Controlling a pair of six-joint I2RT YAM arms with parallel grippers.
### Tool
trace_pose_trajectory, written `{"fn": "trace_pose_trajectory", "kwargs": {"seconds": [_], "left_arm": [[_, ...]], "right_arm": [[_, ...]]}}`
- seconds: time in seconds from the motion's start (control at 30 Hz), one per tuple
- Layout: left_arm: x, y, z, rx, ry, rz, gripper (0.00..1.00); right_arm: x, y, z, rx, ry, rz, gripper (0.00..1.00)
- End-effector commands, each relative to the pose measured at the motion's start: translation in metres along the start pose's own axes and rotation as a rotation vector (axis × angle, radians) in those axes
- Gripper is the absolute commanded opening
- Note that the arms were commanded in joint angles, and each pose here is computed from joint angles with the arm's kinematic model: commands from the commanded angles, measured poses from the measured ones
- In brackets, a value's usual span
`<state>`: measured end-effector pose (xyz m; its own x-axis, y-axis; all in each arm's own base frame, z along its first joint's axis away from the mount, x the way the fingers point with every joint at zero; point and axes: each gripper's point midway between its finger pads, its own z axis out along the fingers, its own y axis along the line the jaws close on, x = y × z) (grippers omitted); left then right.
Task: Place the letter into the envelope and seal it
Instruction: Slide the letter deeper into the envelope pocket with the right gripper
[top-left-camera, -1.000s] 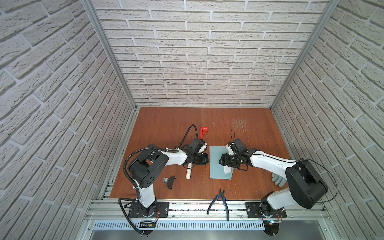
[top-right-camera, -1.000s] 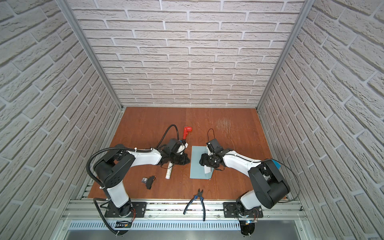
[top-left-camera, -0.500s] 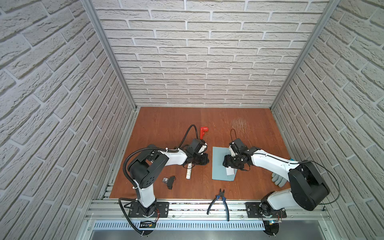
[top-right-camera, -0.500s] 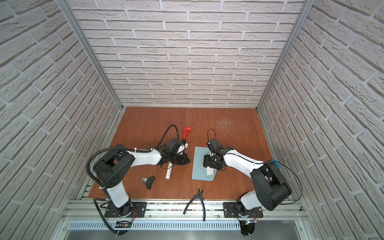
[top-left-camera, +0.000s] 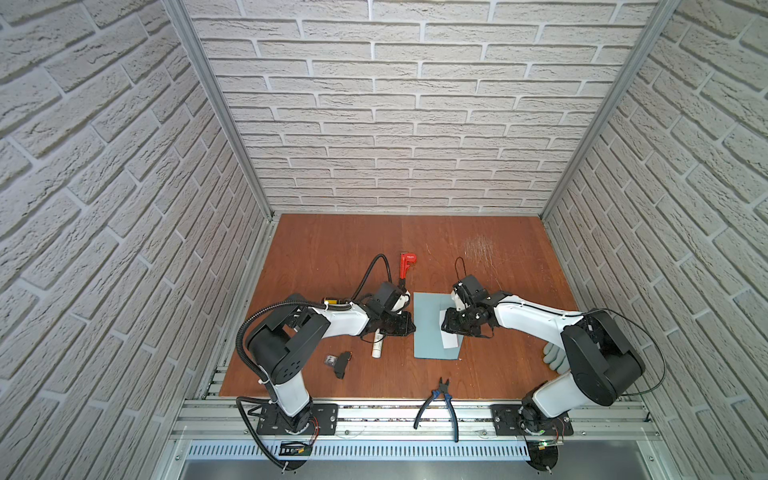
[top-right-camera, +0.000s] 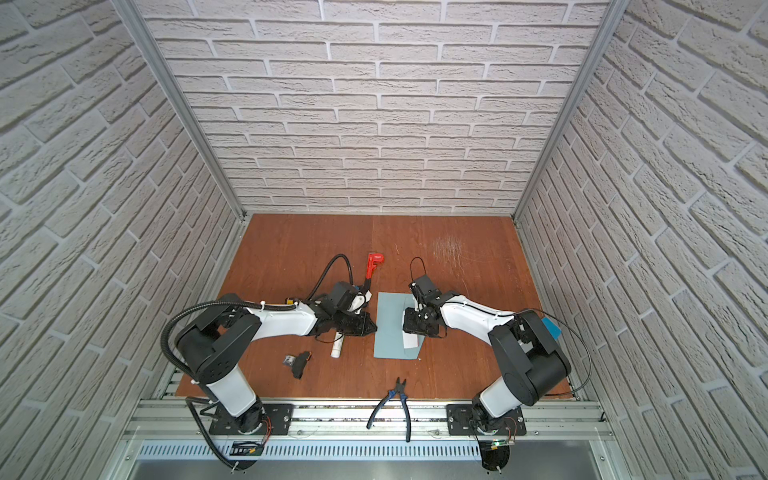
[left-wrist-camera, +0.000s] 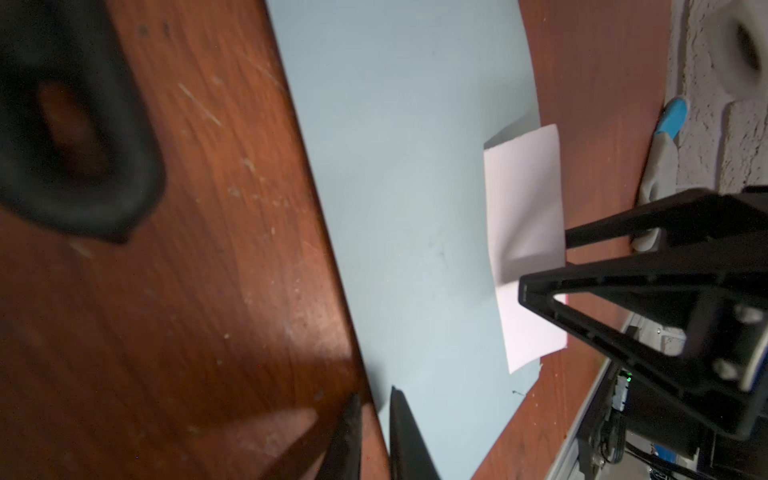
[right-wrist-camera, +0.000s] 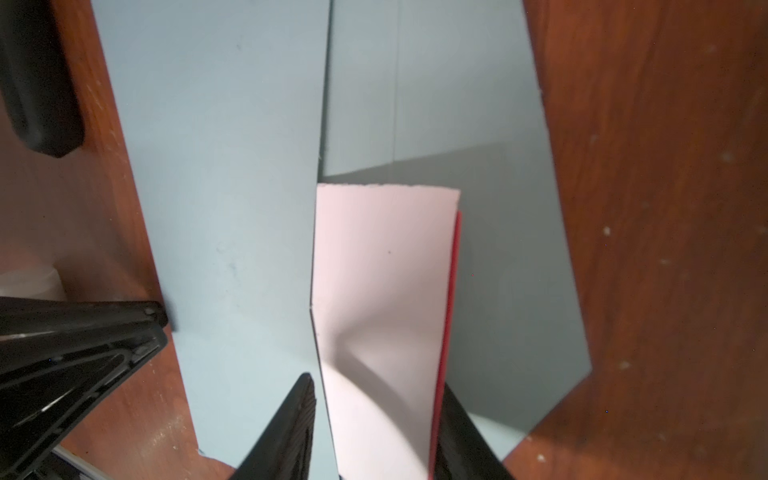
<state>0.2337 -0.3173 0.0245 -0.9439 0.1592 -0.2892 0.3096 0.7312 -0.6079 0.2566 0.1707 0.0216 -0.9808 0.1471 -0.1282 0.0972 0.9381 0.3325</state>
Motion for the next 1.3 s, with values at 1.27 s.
{"fn": "trace_pose_trajectory", "kwargs": {"seconds": [1.27], "left_arm": [[0.01, 0.024, 0.012, -0.083, 0.069, -0.017, 0.16]], "right_arm": [[-0.003, 0.016, 0.007, 0.055, 0.071, -0.052, 0.56]]}}
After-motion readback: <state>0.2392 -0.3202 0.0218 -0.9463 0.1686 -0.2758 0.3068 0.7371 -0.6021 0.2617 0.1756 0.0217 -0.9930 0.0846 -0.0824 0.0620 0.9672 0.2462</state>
